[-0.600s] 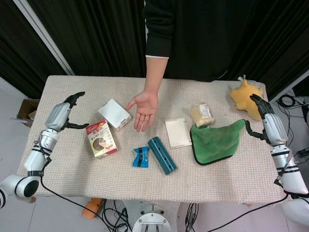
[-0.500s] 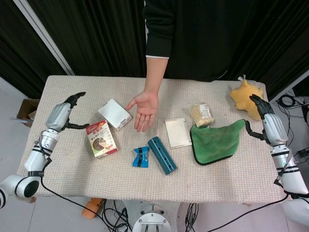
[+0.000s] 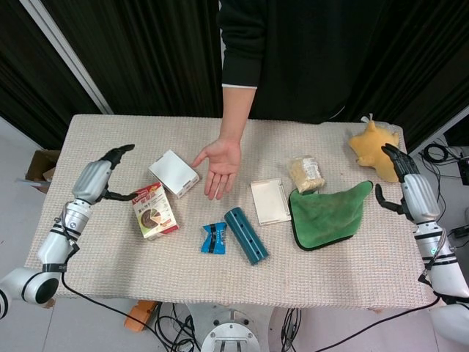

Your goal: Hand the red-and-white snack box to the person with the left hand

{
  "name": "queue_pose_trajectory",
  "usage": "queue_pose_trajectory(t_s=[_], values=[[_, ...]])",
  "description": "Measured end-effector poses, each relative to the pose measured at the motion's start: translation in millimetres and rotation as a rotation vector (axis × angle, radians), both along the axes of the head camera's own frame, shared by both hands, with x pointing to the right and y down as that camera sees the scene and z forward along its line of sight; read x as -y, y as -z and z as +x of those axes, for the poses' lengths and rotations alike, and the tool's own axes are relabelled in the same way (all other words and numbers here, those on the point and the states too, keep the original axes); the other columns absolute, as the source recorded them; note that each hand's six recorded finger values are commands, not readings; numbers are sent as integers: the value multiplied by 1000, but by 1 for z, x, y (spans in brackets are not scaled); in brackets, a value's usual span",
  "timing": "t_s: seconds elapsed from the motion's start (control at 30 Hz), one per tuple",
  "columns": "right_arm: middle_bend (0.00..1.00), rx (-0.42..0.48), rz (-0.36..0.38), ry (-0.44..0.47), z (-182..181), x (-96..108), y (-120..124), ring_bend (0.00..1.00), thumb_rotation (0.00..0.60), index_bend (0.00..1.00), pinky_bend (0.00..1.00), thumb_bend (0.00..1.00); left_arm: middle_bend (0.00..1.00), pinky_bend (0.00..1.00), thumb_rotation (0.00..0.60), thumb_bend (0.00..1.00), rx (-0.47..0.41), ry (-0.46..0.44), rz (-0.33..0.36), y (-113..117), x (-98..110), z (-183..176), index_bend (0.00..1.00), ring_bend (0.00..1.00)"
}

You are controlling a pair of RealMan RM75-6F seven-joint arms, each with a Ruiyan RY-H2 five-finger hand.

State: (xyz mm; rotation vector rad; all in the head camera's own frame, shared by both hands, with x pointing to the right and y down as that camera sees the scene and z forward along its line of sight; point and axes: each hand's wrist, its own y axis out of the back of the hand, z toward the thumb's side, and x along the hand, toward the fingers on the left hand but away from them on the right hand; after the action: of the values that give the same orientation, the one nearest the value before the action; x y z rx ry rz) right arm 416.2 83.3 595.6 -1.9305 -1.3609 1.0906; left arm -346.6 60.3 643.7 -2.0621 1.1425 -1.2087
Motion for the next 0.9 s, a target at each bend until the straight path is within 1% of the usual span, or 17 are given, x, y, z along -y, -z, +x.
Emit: queue_pose_trajectory(t_s=[0.07, 0.17, 0.27, 0.37, 0.5, 0.6, 0.63, 0.7, 0.73, 0.9], values=[[0, -4, 2, 6, -1, -2, 1, 0, 600, 0, 44, 454, 130, 280, 600, 20, 27, -32, 11, 1, -2, 1, 103, 122], [0, -16, 5, 15, -2, -4, 3, 0, 600, 0, 44, 454, 131, 279, 600, 21, 87, -104, 28, 2, -8, 3, 103, 122], [0, -15, 18, 15, -2, -5, 7, 0, 600, 0, 43, 454, 131, 275, 600, 21, 168, -209, 55, 3, -14, 8, 102, 122], [0, -14, 24, 12, -1, -6, 10, 0, 600, 0, 43, 454, 131, 265, 600, 21, 262, -342, 85, 3, -23, 16, 99, 123], [0, -19, 25, 13, 1, -7, 12, 0, 600, 0, 44, 454, 130, 249, 600, 21, 407, -555, 115, 1, -35, 29, 83, 122], [0, -23, 29, 16, 2, -8, 15, 0, 600, 0, 44, 454, 127, 239, 600, 22, 497, -692, 131, -1, -43, 36, 64, 111], [0, -25, 30, 16, 3, -8, 15, 0, 600, 0, 44, 454, 117, 236, 600, 22, 530, -749, 141, -2, -47, 39, 55, 105], [0, -25, 35, 15, 3, -7, 17, 0, 600, 0, 44, 454, 96, 232, 600, 22, 572, -842, 162, -3, -53, 46, 46, 100], [0, -25, 36, 14, 4, -7, 18, 0, 600, 0, 44, 454, 85, 227, 600, 22, 581, -875, 172, -4, -55, 50, 44, 96], [0, -28, 34, 7, 5, -7, 17, 0, 600, 0, 44, 454, 79, 212, 600, 22, 591, -1010, 229, -13, -66, 68, 43, 86]])
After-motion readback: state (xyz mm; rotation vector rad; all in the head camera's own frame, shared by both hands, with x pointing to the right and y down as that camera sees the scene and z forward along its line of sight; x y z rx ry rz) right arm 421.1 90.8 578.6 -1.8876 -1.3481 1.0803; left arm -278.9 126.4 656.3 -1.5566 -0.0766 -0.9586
